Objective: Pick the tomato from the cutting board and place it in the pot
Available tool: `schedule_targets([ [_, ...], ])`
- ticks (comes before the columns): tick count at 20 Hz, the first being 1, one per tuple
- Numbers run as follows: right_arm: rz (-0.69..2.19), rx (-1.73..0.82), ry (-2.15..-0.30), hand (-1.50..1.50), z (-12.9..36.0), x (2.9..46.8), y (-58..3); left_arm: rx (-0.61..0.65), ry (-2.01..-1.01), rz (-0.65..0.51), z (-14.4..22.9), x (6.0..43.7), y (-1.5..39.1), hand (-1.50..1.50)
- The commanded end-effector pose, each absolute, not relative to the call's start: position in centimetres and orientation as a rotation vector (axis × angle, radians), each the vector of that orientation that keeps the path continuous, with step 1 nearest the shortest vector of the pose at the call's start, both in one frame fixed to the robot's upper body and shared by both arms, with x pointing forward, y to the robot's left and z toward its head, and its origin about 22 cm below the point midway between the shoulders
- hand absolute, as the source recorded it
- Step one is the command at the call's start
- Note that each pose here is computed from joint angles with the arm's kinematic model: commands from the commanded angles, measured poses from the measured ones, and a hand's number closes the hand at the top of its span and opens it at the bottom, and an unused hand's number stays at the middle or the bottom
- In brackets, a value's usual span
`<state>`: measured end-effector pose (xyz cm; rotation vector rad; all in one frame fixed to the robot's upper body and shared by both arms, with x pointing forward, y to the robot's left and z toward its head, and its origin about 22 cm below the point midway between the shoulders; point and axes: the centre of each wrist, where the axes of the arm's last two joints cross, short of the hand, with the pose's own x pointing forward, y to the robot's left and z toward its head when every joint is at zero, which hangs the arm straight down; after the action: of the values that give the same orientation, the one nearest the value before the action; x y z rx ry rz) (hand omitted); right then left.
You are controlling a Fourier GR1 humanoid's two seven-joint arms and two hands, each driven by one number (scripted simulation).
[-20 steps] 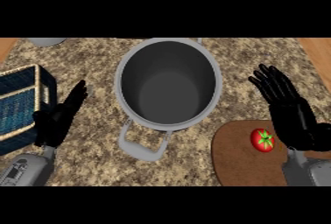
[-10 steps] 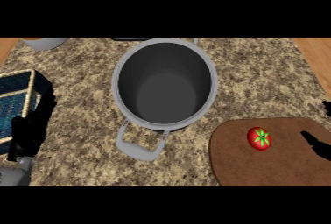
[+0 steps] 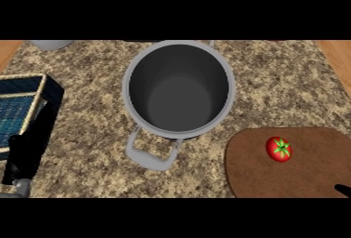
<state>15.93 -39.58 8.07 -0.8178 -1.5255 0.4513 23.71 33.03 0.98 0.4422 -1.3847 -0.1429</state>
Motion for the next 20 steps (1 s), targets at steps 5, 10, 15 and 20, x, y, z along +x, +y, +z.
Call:
schedule_targets([
  [5, 0.679, -0.772, -1.271, -1.50, 14.0, 18.6, -36.0, 0.453, -1.393, -0.169, 3.0, 23.7, 32.4, 0.00],
  [10, 0.906, -0.724, -1.005, -1.50, 15.7, 20.6, -35.2, 0.402, -1.394, -0.169, 1.8, 24.2, 32.4, 0.00],
  [15, 0.994, -0.622, -0.822, -1.50, 15.5, 22.9, -32.8, 0.404, -1.409, -0.176, 2.6, 25.6, 31.5, 0.00],
  [20, 1.026, -0.560, -0.774, -1.50, 16.2, 25.3, -29.2, 0.425, -1.395, -0.159, 1.9, 23.5, 33.0, 0.00],
])
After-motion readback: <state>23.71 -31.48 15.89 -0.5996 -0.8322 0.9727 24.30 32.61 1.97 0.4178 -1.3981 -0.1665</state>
